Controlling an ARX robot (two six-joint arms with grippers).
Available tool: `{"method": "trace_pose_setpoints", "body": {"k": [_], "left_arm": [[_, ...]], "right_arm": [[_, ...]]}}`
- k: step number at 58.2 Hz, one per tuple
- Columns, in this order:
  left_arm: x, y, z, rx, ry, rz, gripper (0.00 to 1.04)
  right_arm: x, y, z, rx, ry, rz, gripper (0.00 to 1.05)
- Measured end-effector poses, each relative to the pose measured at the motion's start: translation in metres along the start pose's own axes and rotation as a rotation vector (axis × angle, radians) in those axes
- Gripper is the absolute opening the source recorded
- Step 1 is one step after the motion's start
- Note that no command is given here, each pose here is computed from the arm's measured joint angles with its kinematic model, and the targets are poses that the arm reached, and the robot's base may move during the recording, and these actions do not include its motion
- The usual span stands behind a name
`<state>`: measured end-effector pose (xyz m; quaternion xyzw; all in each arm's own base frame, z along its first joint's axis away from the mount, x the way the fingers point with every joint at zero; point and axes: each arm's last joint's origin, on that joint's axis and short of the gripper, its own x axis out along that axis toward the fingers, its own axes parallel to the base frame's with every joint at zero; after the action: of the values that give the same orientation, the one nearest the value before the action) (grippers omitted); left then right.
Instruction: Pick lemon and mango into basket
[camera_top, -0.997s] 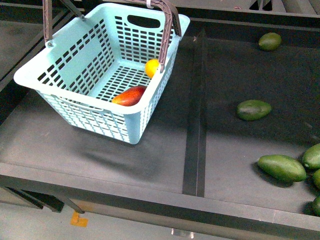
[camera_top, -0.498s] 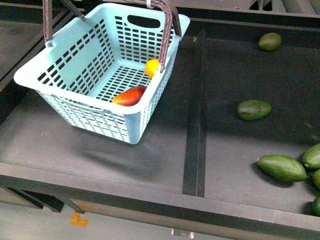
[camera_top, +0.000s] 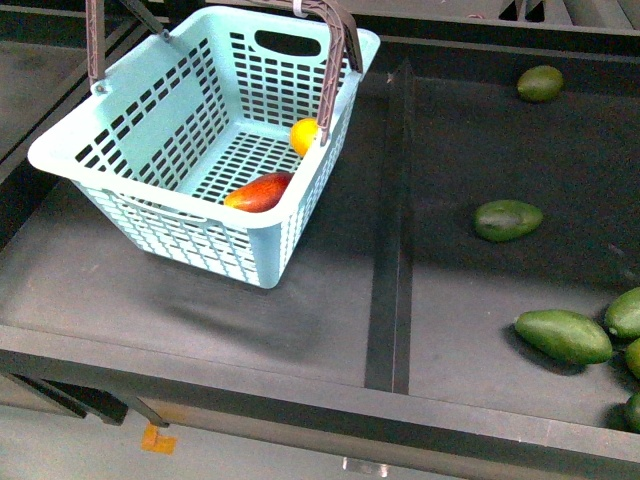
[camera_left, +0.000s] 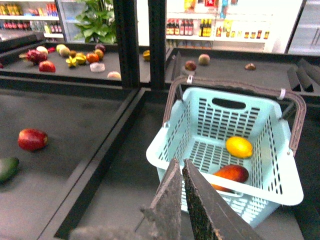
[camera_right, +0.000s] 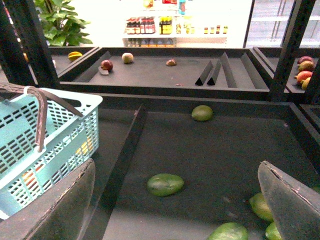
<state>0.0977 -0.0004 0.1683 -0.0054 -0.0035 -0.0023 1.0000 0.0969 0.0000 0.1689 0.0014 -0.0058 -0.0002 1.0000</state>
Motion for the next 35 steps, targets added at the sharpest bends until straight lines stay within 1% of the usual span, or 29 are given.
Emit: {"method": "trace_pose_setpoints", "body": {"k": [35], "left_arm": [[-0.0006, 0.0, 0.0002, 0.0, -0.004, 0.0, 0.03]], "right_arm": [[0.0, 0.0, 0.0, 0.0, 0.0, 0.0, 0.96]]}}
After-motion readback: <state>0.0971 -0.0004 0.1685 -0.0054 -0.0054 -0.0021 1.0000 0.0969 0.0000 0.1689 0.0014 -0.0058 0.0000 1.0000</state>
